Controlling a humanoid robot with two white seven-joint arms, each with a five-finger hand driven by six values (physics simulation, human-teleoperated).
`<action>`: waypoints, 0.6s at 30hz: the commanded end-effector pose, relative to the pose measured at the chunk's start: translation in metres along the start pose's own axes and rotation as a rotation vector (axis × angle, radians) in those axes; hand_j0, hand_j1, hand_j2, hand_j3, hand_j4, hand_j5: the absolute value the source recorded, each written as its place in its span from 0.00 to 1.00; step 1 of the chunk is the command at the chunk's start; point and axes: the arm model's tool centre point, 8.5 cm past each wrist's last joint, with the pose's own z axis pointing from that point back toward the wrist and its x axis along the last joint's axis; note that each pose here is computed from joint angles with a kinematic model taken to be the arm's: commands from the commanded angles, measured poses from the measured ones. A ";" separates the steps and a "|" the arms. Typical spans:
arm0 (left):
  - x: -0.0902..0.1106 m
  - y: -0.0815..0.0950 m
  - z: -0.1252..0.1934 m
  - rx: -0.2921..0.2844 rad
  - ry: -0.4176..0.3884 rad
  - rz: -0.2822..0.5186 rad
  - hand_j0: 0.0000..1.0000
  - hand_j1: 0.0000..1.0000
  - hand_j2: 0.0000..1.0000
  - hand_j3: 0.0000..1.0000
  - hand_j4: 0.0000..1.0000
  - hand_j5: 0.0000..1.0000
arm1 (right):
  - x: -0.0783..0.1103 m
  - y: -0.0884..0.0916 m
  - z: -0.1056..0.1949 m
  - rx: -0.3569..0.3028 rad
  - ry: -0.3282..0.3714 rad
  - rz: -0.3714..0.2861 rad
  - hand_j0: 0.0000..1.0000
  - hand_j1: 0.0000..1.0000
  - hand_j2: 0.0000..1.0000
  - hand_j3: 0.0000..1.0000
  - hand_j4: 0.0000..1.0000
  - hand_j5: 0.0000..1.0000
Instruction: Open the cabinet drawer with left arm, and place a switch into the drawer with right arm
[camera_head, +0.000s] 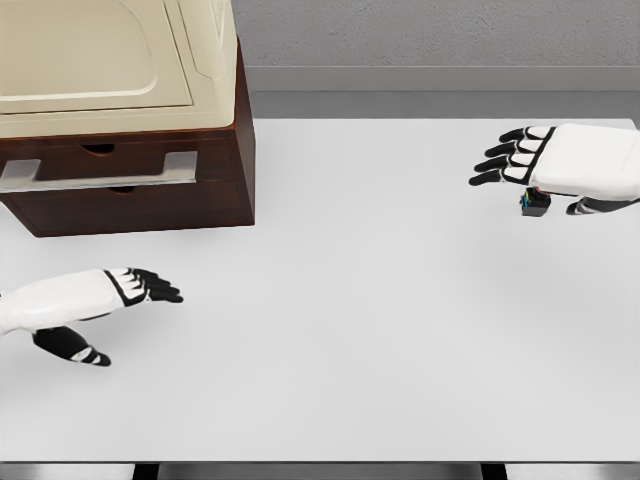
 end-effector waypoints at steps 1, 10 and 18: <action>0.003 -0.001 -0.003 -0.006 -0.013 0.004 1.00 1.00 1.00 1.00 1.00 1.00 | 0.000 0.000 0.000 -0.003 0.000 -0.004 1.00 1.00 1.00 1.00 1.00 1.00; 0.009 0.052 -0.005 0.141 -0.046 -0.073 1.00 1.00 1.00 1.00 1.00 1.00 | -0.034 -0.027 0.040 -0.088 0.135 -0.003 1.00 1.00 1.00 1.00 1.00 1.00; 0.020 0.065 0.000 0.162 -0.206 0.230 1.00 1.00 1.00 1.00 1.00 1.00 | -0.057 0.040 0.025 0.050 0.161 -0.163 1.00 1.00 1.00 1.00 1.00 1.00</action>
